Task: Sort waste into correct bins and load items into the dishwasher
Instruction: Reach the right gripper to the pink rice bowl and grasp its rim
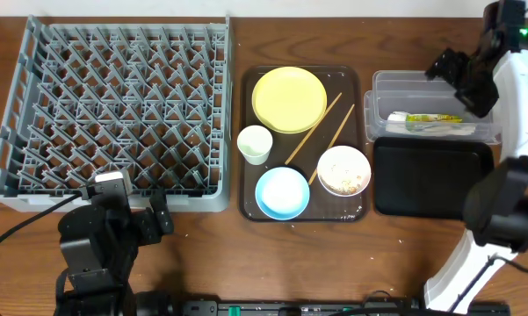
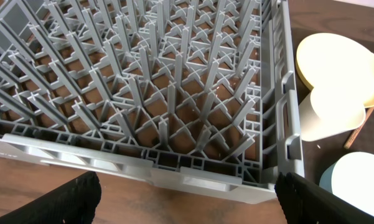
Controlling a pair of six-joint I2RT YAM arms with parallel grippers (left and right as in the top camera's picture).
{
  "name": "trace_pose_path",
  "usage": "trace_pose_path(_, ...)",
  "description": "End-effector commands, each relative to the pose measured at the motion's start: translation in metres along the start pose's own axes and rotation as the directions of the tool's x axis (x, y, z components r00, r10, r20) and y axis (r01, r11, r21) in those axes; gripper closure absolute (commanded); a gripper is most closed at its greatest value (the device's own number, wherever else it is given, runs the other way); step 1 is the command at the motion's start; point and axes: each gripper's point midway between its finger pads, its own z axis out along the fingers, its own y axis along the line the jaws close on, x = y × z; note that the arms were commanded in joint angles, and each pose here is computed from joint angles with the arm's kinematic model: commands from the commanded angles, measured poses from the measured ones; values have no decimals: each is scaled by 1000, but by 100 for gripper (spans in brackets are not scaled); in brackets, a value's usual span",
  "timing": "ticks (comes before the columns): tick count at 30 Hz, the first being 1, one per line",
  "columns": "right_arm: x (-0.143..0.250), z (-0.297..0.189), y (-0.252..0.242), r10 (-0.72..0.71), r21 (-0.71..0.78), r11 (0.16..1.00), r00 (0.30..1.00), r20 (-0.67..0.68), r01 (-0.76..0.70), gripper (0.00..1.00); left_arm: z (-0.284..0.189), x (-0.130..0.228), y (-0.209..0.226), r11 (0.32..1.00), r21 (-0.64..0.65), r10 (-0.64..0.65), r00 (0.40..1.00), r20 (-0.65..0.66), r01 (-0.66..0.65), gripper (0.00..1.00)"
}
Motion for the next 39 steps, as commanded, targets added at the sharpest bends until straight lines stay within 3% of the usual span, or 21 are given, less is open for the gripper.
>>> trace_pose_path(1,15,-55,45,-230,-140,961,970,77,239,1,-5,-6,-2,1000,5,8,1000,17,-8,7)
trace_pose_path(7,91,-62,93,-460,-192,874,888,-25,447,3,-5,-6,-2,1000,5,8,1000,18,-8,7)
trace_pose_path(10,144,-50,111,-560,-181,825,818,-130,536,13,-5,-6,-2,1000,5,8,1000,17,-8,7)
trace_pose_path(19,235,7,114,-591,19,780,747,-305,625,24,-5,-6,-2,1000,5,9,1000,18,-9,7)
trace_pose_path(26,276,43,103,-587,39,766,722,-366,642,40,-5,-6,-2,1000,5,9,1000,18,-9,7)
trace_pose_path(39,298,90,82,-603,60,747,713,-359,662,51,-5,-6,-2,1000,5,8,1000,17,-8,7)
